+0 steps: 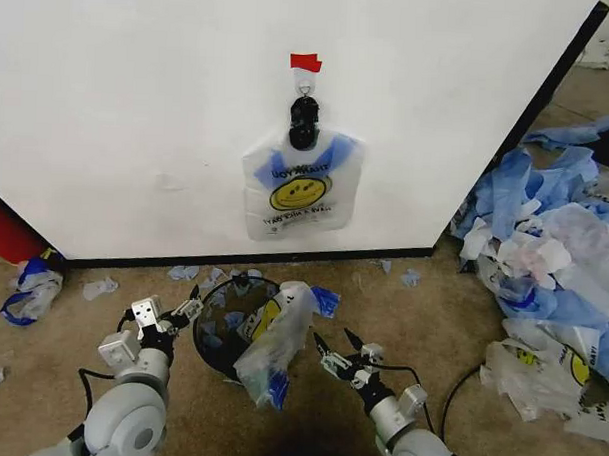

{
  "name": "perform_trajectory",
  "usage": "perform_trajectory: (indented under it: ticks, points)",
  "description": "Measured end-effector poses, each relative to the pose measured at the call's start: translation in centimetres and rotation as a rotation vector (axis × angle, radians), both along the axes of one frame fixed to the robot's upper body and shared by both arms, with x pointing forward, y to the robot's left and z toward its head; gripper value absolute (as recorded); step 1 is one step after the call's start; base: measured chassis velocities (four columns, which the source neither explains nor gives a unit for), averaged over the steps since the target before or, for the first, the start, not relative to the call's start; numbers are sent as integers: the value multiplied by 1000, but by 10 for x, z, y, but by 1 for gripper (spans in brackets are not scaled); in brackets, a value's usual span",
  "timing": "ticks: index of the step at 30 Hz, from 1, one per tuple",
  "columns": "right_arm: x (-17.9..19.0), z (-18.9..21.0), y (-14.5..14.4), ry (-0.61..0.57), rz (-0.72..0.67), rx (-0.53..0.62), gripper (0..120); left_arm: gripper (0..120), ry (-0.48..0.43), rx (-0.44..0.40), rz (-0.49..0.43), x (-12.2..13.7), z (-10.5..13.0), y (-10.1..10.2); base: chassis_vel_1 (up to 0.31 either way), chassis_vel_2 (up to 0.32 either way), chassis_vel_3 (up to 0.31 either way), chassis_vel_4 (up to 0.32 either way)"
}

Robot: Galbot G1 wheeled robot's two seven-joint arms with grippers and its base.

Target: Pick up the garbage bag from the wall and place it over the trash bin.

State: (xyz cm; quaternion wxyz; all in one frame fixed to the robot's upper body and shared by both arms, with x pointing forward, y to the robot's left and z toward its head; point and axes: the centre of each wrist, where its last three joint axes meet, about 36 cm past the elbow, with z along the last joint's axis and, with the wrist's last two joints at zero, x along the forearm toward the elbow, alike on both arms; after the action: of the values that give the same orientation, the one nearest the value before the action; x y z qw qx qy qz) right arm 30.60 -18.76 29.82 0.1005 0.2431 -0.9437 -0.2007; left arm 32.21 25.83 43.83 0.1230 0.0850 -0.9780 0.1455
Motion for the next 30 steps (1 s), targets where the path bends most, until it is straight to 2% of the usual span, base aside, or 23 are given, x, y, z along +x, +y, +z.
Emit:
perform_trajectory:
  ticks: [30]
  points:
    - [2,20,28,0,62,57,84,91,-4,16,9,-2,-11,2,0,0,0,0]
